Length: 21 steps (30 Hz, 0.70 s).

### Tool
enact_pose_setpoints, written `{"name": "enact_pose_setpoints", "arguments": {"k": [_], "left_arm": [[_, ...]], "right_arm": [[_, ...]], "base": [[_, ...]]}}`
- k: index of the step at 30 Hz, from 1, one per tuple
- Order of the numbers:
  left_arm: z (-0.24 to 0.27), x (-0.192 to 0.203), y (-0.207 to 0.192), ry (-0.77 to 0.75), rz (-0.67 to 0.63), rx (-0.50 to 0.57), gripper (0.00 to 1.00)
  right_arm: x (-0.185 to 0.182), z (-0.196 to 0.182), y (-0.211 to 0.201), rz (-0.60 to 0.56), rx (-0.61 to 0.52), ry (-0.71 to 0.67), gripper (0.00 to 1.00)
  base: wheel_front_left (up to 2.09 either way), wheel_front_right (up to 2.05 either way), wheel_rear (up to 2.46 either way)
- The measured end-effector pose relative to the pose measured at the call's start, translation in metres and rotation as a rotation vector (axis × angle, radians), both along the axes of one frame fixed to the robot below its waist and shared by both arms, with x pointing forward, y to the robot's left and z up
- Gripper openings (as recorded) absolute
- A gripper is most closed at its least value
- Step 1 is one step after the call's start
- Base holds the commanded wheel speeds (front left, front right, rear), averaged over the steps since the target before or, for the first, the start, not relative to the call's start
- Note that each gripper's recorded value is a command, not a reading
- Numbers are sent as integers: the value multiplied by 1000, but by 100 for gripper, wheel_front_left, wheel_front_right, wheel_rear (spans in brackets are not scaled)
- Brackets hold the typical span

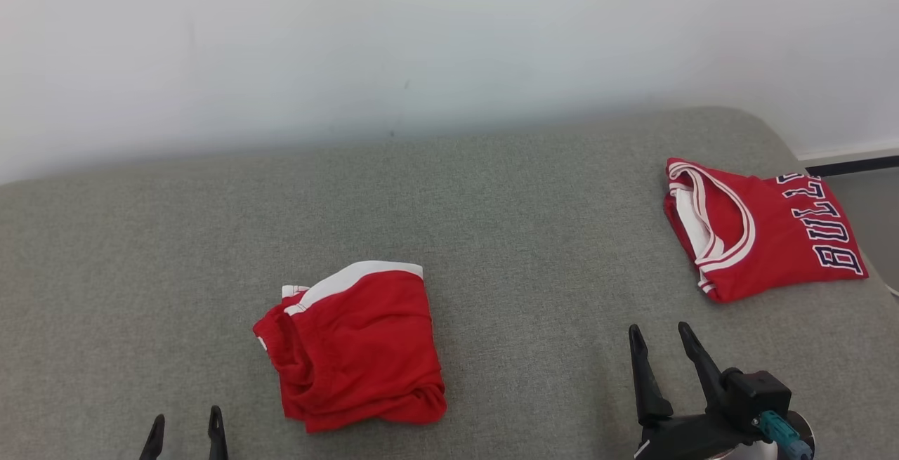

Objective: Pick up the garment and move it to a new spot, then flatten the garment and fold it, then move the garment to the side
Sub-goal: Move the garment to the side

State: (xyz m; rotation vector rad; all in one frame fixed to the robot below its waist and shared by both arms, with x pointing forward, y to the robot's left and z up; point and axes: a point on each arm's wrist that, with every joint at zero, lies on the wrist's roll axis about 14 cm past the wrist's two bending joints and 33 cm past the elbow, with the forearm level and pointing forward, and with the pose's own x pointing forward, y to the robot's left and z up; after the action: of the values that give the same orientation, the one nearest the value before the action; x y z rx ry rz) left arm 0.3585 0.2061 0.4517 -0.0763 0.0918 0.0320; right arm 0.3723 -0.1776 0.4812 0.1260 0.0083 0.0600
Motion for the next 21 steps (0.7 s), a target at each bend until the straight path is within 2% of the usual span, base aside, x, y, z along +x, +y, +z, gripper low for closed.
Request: {"name": "enact_pose_setpoints", "arguments": {"k": [14,21], "left_arm": [[-1,-6,3,0,13,-9,100],[-5,-7,5,12,23,-21,100]], "right_arm": [[-4,-3,11,31,8,8,100],[4,-10,45,132,31,35,100]], "base": [[0,0,0],[0,0,0]]}}
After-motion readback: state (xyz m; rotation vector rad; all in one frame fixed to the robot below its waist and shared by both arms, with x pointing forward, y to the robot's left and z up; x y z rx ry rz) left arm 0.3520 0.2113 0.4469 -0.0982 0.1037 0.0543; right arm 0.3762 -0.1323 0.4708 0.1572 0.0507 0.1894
